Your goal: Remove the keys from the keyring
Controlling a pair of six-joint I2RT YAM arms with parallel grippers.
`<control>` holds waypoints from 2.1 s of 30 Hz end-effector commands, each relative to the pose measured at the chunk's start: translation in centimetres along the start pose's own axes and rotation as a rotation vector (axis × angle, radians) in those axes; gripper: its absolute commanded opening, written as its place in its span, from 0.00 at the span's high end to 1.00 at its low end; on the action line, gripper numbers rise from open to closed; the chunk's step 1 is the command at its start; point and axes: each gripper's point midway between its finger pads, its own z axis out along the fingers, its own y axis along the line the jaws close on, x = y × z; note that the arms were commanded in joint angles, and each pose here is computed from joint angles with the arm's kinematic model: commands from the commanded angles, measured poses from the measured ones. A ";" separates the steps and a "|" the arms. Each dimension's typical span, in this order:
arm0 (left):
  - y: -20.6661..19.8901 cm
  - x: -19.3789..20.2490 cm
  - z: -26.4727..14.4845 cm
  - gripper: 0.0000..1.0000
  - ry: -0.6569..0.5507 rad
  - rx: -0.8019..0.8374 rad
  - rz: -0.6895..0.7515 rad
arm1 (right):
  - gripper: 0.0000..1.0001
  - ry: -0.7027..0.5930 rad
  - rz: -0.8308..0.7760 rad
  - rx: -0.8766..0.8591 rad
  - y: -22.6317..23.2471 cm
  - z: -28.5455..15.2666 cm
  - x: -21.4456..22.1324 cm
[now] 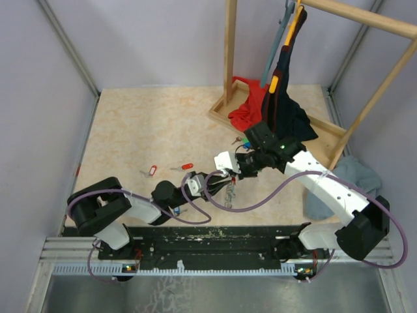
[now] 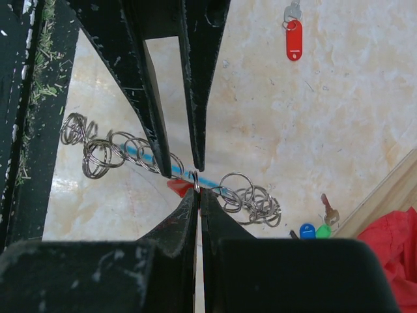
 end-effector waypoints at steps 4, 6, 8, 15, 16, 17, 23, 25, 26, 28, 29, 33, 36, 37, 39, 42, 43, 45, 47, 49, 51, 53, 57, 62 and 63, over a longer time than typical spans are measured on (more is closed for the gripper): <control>1.3 -2.5 1.1 0.75 -0.096 -0.048 0.032 | 1.00 -0.064 -0.073 0.043 -0.6 -1.1 -2.3; 1.3 -2.3 1.2 0.76 -0.090 -0.044 0.031 | 1.00 -0.068 -0.076 0.040 -0.6 -1.1 -2.4; 1.2 -2.3 1.3 0.77 -0.088 -0.037 0.030 | 1.00 -0.068 -0.075 0.040 -0.6 -1.1 -2.4; 0.8 -1.7 1.5 0.79 -0.066 -0.016 0.030 | 1.00 -0.075 -0.075 0.040 -0.5 -1.2 -2.6; 0.8 -1.7 1.5 0.80 -0.065 -0.013 0.030 | 1.00 -0.077 -0.075 0.038 -0.5 -1.1 -2.6; 0.7 -1.7 1.6 0.81 -0.062 -0.010 0.032 | 1.00 -0.077 -0.075 0.039 -0.5 -1.1 -2.6; 0.7 -1.2 1.6 0.83 -0.040 -0.008 0.033 | 1.00 -0.082 -0.077 0.041 -0.5 -1.3 -2.8; 0.8 -1.1 1.4 0.82 -0.035 -0.013 0.035 | 1.00 -0.082 -0.079 0.045 -0.5 -1.3 -2.8; 0.9 -1.1 1.3 0.82 -0.034 -0.016 0.035 | 1.00 -0.081 -0.079 0.046 -0.5 -1.4 -2.8; 0.9 -1.0 1.0 0.81 -0.030 -0.017 0.033 | 1.00 -0.080 -0.081 0.050 -0.5 -1.4 -2.8; 0.9 -1.0 1.0 0.81 -0.030 -0.016 0.032 | 1.00 -0.081 -0.081 0.050 -0.5 -1.4 -2.8; 0.8 -0.9 0.9 0.80 -0.025 -0.008 0.030 | 1.00 -0.079 -0.082 0.052 -0.5 -1.5 -2.8; 0.8 -0.8 0.9 0.81 -0.021 -0.003 0.029 | 1.00 -0.079 -0.082 0.053 -0.5 -1.5 -2.8; 0.7 -0.8 1.0 0.81 -0.020 0.001 0.027 | 1.00 -0.080 -0.082 0.053 -0.5 -1.5 -2.8; 0.6 -0.7 1.0 0.82 -0.018 0.007 0.025 | 1.00 -0.081 -0.082 0.052 -0.5 -1.5 -2.8; 0.6 -0.7 1.1 0.84 -0.019 0.012 0.025 | 1.00 -0.082 -0.082 0.049 -0.4 -1.5 -2.8; 0.6 -0.7 1.1 0.85 -0.019 0.016 0.025 | 1.00 -0.084 -0.082 0.047 -0.4 -1.5 -2.8; 0.5 -0.7 1.2 0.85 -0.019 0.021 0.024 | 1.00 -0.087 -0.083 0.045 -0.3 -1.4 -2.8; 0.5 -0.8 1.2 0.86 -0.022 0.025 0.023 | 1.00 -0.087 -0.082 0.040 -0.2 -1.4 -2.8; 0.4 -1.0 1.3 0.86 -0.026 0.032 0.019 | 1.00 -0.088 -0.082 0.036 -0.2 -1.3 -2.8; 0.3 -1.0 1.3 0.86 -0.029 0.039 0.015 | 1.00 -0.089 -0.082 0.033 -0.1 -1.2 -2.7; 0.2 -1.2 1.4 0.87 -0.033 0.047 0.012 | 1.00 -0.090 -0.081 0.032 0.0 -1.2 -2.7; 0.1 -1.5 1.3 1.00 -0.047 0.054 0.004 | 1.00 -0.099 -0.079 0.025 0.1 -1.0 -2.8; 0.3 -2.5 0.8 1.00 -0.085 0.037 -0.014 | 0.90 -0.112 -0.061 0.040 0.0 -1.2 -3.0; 0.4 -2.7 0.6 1.00 -0.090 0.034 -0.017 | 0.88 -0.116 -0.057 0.042 0.0 -1.2 -3.0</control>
